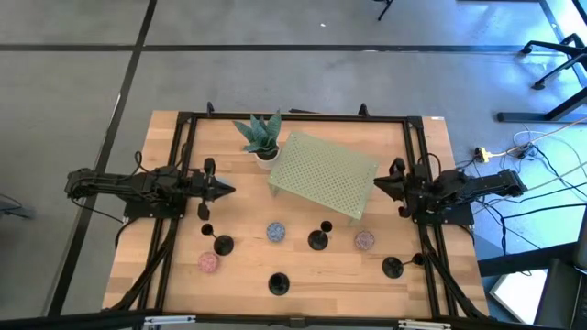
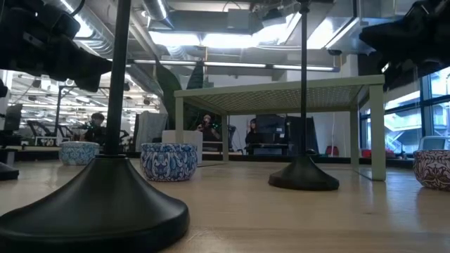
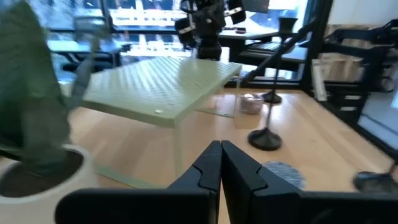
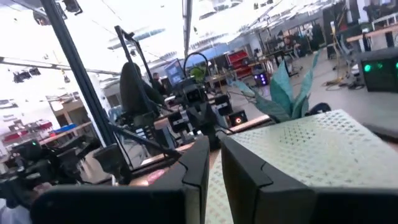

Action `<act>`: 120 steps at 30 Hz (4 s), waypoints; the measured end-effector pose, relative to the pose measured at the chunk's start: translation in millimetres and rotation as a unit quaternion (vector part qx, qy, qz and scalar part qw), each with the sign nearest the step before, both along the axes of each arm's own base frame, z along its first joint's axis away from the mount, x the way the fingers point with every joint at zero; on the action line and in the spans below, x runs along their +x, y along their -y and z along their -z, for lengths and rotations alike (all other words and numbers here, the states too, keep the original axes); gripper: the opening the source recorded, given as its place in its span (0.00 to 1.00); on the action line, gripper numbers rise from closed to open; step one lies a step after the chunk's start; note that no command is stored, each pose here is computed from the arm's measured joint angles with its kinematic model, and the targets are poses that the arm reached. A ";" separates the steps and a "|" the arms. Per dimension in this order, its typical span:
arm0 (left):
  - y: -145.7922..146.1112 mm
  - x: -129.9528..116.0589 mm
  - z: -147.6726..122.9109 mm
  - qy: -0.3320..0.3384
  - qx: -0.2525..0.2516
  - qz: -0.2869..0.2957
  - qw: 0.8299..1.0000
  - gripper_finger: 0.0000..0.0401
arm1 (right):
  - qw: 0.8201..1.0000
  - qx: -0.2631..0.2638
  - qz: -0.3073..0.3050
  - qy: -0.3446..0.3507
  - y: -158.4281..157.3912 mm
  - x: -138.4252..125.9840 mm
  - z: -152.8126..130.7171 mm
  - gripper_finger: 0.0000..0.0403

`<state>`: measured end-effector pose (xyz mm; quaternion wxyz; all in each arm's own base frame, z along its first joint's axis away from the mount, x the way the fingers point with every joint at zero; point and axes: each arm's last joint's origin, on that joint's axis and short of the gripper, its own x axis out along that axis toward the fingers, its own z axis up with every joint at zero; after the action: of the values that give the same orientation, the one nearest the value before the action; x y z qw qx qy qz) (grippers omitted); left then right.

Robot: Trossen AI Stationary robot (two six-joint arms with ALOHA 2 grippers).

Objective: Stock candles and holders on shelf
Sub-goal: Put the black candle holder on the shelf

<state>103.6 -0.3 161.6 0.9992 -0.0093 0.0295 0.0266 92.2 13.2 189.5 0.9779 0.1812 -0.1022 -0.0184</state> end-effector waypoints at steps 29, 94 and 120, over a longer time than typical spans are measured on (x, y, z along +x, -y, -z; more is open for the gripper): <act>-2.3 -0.8 -17.9 0.093 -0.009 -0.040 0.995 0.11 | 0.983 -0.141 -0.040 0.107 -1.6 -15.1 -50.9 0.25; -5.5 -3.0 -26.8 0.141 -0.020 -0.094 0.985 0.30 | 0.745 -0.091 -0.588 -0.303 -83.7 11.2 -43.2 0.43; -5.5 -3.0 -26.8 0.141 -0.020 -0.095 0.985 0.29 | 0.885 -0.120 -0.373 -0.252 -83.7 29.1 -51.9 0.11</act>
<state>100.6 5.2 188.4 0.9859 -0.0354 -0.1119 0.1189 121.3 96.9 241.4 0.9195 0.0765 0.2217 0.3154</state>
